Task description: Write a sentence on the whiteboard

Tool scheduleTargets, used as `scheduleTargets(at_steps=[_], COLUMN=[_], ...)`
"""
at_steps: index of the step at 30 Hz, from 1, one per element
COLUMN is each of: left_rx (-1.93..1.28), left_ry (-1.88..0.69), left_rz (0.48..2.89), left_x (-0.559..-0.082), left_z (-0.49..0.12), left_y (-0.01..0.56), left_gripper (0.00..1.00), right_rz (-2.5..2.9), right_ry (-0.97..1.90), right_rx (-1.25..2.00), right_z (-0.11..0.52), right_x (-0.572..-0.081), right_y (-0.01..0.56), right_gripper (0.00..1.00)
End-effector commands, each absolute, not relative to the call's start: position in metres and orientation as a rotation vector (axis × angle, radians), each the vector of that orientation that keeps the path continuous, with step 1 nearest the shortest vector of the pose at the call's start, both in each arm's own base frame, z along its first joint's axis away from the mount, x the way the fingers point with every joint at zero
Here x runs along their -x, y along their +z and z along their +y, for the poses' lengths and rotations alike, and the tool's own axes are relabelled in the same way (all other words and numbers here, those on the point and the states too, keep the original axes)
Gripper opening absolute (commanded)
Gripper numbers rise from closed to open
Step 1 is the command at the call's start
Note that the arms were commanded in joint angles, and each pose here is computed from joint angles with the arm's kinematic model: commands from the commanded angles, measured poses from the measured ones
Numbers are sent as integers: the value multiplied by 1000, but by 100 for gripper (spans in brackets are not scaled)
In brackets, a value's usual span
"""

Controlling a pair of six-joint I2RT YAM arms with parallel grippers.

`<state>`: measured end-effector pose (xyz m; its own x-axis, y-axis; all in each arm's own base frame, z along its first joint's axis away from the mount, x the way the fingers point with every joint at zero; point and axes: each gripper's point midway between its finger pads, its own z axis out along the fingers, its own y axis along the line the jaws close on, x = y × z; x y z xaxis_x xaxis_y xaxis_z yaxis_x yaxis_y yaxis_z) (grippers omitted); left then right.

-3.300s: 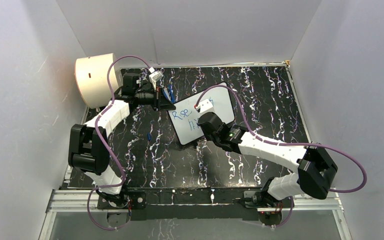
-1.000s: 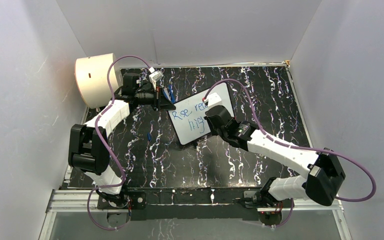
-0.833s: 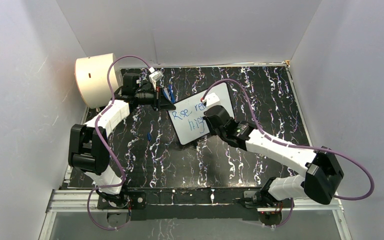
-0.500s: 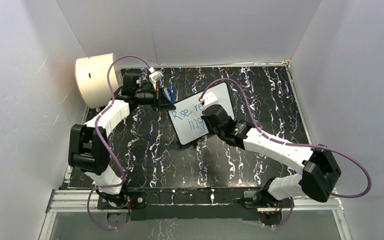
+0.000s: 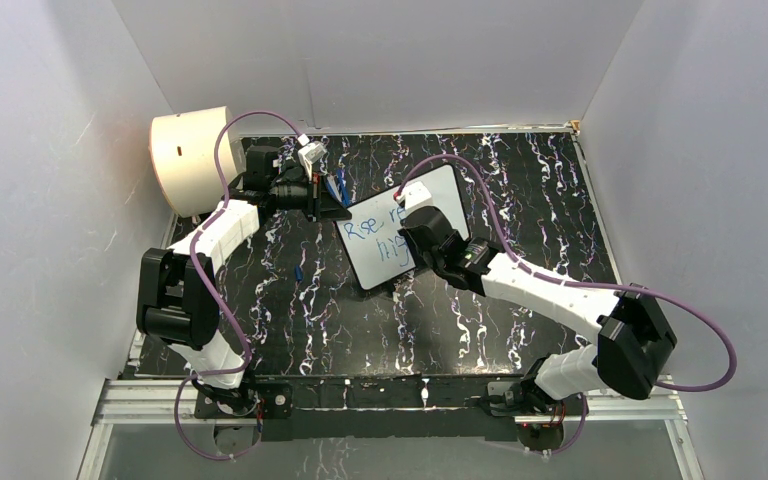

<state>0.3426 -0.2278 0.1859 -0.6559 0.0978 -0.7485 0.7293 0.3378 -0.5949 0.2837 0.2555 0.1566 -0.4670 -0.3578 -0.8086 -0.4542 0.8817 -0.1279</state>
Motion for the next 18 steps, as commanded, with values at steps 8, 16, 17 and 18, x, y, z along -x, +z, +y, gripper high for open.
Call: scheduleTargets(at_steps=[8,16,17,18], left_rx=[-759,-761,-760,-760], left_ry=[-1372,-1373,-1372,-1373], left_rz=[1999,1997,1996,1997], left_x=[-332,-332,-332,-332], left_z=[-236,-236,-236,-236], left_y=[189,190,190,190], left_gripper=[0,0,0,0], right_rz=[2136,2198,2205,2211], right_ry=[145,153,151,150], right_rx=[566,590,590,592], right_z=[257,251,250,249], right_x=[-287,-273,-272,-271], right_y=[160,145,143,141], right_gripper=[0,0,0,0])
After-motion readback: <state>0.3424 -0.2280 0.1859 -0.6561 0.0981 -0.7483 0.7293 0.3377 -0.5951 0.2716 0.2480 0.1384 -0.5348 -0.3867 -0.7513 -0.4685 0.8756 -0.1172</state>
